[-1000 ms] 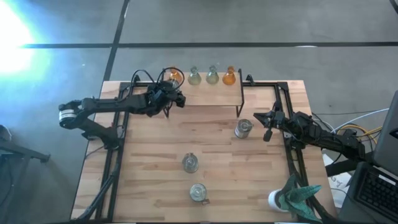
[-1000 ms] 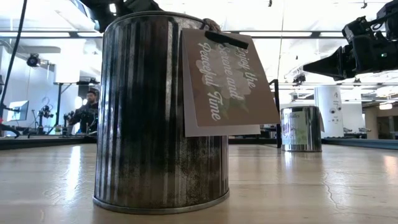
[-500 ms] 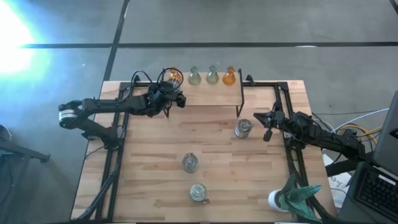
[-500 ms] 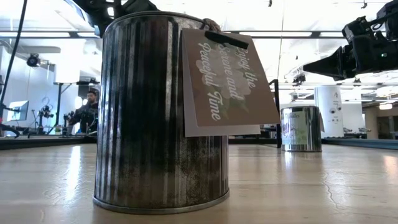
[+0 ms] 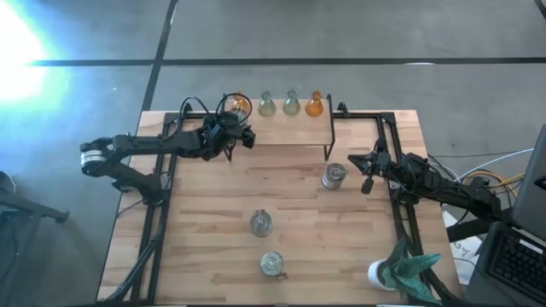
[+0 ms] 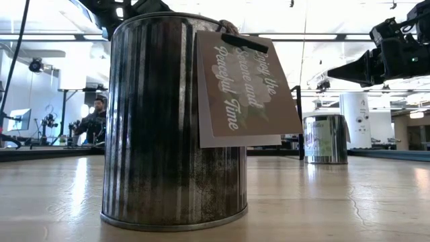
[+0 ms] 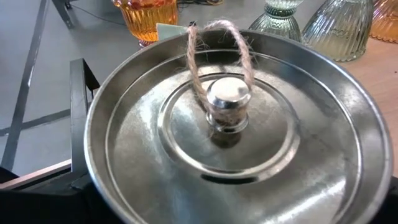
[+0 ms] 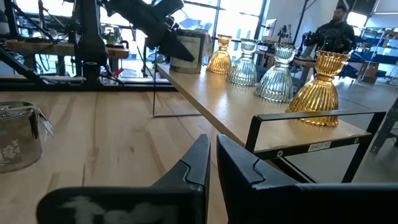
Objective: Pick & Place candle stick holders
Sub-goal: Put the jar candle on the shelf aligned with the other jar candle
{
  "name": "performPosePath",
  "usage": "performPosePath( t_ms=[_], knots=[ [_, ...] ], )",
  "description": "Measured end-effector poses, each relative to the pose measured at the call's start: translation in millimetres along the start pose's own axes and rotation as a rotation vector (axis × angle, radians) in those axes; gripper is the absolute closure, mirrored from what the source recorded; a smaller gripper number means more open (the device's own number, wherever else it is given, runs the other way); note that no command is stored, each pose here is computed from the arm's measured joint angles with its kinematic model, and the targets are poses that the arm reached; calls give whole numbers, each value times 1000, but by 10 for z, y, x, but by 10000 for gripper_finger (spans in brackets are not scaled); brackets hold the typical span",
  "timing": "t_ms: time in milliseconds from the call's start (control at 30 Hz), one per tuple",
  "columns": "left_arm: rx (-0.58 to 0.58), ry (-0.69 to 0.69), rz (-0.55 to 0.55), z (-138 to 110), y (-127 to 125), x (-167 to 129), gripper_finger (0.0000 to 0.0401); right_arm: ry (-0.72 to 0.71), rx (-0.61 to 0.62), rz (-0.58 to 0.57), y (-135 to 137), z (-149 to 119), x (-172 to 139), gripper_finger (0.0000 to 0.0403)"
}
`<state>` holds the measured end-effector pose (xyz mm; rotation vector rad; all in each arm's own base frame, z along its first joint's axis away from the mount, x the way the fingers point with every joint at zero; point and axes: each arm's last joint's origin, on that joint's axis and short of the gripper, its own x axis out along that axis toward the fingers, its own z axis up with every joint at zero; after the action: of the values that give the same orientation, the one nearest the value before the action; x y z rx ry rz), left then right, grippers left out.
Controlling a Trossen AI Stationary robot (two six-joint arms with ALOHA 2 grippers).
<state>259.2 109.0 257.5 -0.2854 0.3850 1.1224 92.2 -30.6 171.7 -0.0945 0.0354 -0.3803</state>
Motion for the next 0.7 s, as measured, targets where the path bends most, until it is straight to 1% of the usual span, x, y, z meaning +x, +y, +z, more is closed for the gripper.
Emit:
performPosePath(
  t_ms=[167,467,700],
  knots=[
    [39,-4,4,6,2,-3,2,0,0,0,0,0,0,381],
    [70,-42,37,67,40,-62,2,0,0,0,0,0,0,381],
    [55,-83,47,140,73,-124,1,0,0,0,0,0,0,381]
  ],
)
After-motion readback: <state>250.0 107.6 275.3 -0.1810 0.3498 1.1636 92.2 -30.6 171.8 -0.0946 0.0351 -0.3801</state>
